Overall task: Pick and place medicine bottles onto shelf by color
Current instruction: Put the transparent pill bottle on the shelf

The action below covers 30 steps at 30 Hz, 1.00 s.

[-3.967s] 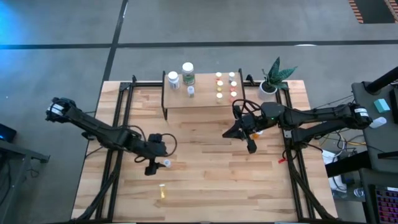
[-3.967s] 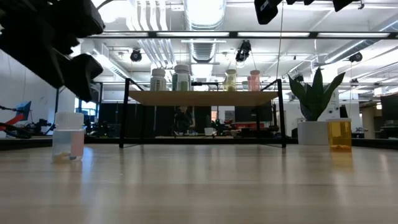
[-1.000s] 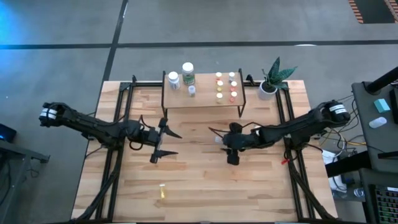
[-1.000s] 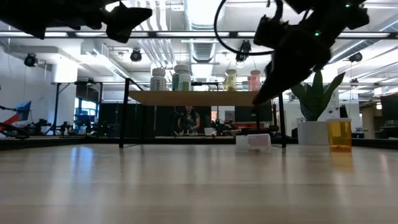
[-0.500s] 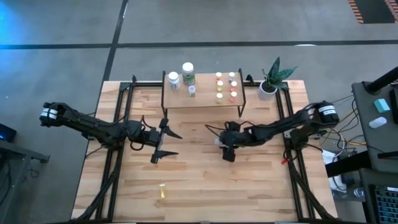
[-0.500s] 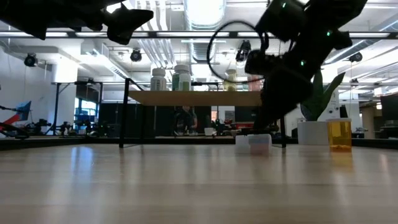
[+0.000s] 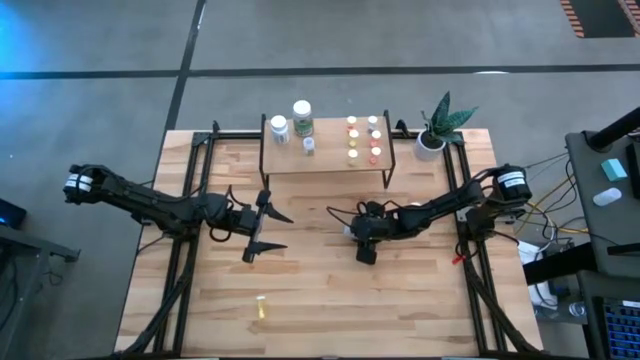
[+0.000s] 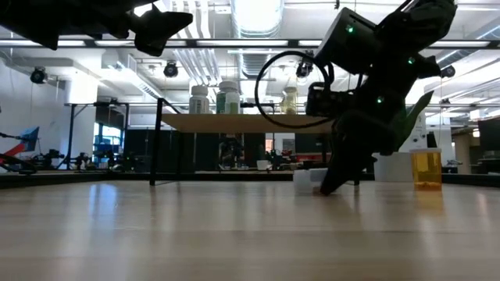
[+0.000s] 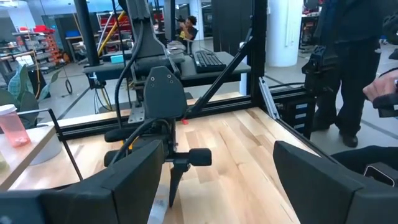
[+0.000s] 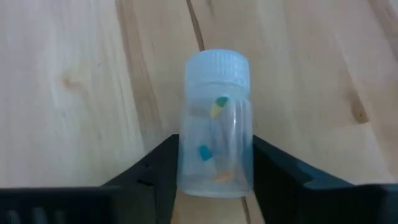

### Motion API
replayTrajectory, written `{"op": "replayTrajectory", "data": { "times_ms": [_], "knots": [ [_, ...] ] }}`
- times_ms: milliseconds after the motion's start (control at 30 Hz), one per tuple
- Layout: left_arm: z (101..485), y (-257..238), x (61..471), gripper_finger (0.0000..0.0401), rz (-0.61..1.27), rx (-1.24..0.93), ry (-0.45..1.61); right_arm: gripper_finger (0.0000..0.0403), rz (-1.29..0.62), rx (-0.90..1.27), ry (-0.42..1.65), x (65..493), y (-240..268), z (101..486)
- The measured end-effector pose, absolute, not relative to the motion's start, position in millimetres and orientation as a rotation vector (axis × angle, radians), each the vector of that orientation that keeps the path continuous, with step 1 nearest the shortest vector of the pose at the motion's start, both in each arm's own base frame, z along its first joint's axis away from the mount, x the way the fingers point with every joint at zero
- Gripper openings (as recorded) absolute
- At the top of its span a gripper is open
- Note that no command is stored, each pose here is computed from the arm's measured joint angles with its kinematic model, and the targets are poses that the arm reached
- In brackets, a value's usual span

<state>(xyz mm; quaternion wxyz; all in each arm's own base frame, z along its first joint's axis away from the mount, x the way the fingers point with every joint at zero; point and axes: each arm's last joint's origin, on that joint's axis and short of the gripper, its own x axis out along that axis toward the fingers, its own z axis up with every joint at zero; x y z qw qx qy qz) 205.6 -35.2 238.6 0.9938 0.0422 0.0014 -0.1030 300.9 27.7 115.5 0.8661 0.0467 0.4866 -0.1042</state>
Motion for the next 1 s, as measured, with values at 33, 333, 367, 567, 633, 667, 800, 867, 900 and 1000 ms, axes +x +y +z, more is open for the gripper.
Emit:
{"op": "replayTrajectory", "data": {
  "times_ms": [33, 333, 367, 567, 633, 667, 800, 867, 900, 1000],
  "knots": [
    [239, -35, 206, 0.0287, -0.206, 0.084, 0.003, 0.0156, -0.219, 0.097, 1.014, 301, 28, 117],
    [237, -35, 206, 0.0287, -0.207, 0.058, 0.018, 0.0134, -0.205, 0.111, 0.859, 300, 29, 148],
    [236, -35, 207, 0.0287, -0.206, 0.058, 0.025, 0.0140, -0.191, 0.109, 0.823, 301, 31, 151],
    [225, -35, 219, 0.0287, -0.125, 0.068, 0.092, 0.0161, -0.113, 0.095, 0.612, 309, 39, 172],
    [221, -35, 224, 0.0287, -0.106, 0.079, 0.116, 0.0154, -0.089, 0.100, 0.580, 311, 41, 175],
    [220, -35, 228, 0.0287, -0.102, 0.084, 0.127, 0.0150, -0.084, 0.102, 0.566, 311, 41, 176],
    [219, -37, 241, 0.0287, -0.100, 0.101, 0.143, 0.0143, -0.060, 0.094, 0.491, 314, 46, 182],
    [220, -38, 249, 0.0287, -0.083, 0.104, 0.151, 0.0147, -0.043, 0.084, 0.457, 316, 49, 185],
    [221, -38, 253, 0.0287, -0.078, 0.104, 0.151, 0.0150, -0.036, 0.081, 0.439, 316, 51, 187],
    [223, -39, 266, 0.0287, -0.075, 0.107, 0.157, 0.0157, -0.017, 0.070, 0.410, 317, 55, 189]
  ]
}}
